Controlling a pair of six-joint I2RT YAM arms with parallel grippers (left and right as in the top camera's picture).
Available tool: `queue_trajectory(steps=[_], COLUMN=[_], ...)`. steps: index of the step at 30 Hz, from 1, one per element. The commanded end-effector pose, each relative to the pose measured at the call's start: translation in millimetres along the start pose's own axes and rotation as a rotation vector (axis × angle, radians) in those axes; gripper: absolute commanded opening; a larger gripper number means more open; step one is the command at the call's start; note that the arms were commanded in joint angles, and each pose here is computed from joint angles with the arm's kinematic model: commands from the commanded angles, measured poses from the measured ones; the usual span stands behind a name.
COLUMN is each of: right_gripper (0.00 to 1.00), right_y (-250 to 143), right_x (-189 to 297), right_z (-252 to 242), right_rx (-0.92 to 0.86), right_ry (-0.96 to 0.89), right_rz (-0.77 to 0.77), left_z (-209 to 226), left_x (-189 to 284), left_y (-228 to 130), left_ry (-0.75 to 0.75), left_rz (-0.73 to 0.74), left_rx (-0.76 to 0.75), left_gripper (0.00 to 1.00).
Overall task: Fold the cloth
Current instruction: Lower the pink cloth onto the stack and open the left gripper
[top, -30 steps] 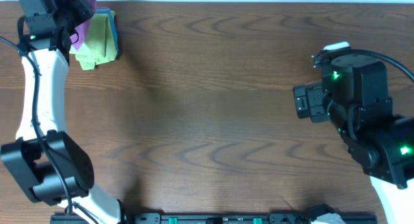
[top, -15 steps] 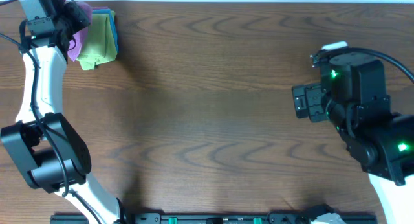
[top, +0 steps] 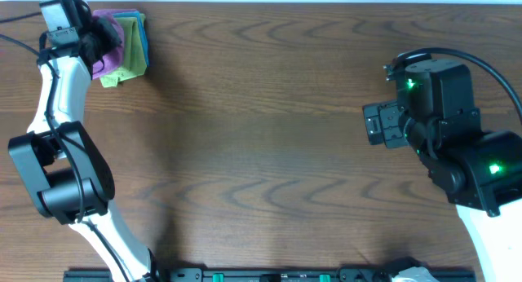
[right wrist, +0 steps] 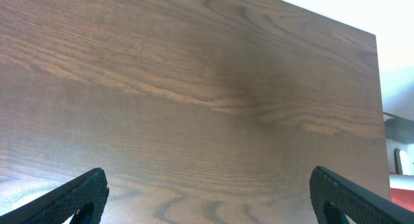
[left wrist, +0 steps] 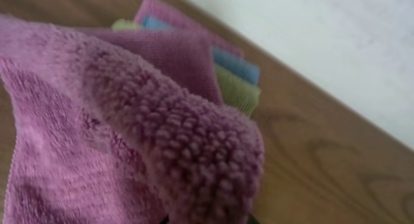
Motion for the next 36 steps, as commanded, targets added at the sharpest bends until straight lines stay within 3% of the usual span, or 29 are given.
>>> queue_trajectory(steps=[1,5,7,11,12,23,36], right_gripper=[0.99,0.99,0.99,0.99,0.99,0.99,0.99], right_y=[1,5,7,10,10,10,12], right_x=[0,0,0,0,0,0,1], right_z=[-2,-2,0,1,1,4,8], right_rx=[0.001,-0.006,-0.01,-0.014,-0.014,-0.022,-0.023], right_ry=[-0.008,0.004,0.021,0.036,0.036,0.073,0.113], right_rz=[-0.006,-0.03,-0.045,-0.062,-0.062,-0.068,-0.083], left_z=[4,7,8,10,11,7,-18], left_x=[-2,-2,-2,-1,-1,17,87], left_y=[-3,-10,-13,-18,-19,-31,-31], left_ry=[0.019,0.039,0.046,0.056,0.059,0.051,0.007], left_rz=[0.027,0.068,0.086,0.12,0.126,0.227,0.273], left_rx=[-0.005,0.007,0.014,0.023,0.025,0.051,0.065], left_gripper=[0.05,0.13,0.34,0.89,0.95,0.96,0.95])
Point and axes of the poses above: each gripper's point midway between its finger pads, its own x axis back along the fingers, its own z axis along the line the jaws close on, y = z × x, the point moved 8 cm from there along x, back along the fingers, and after that the axes turned 7 degrees about x, right-handed, at the moved point
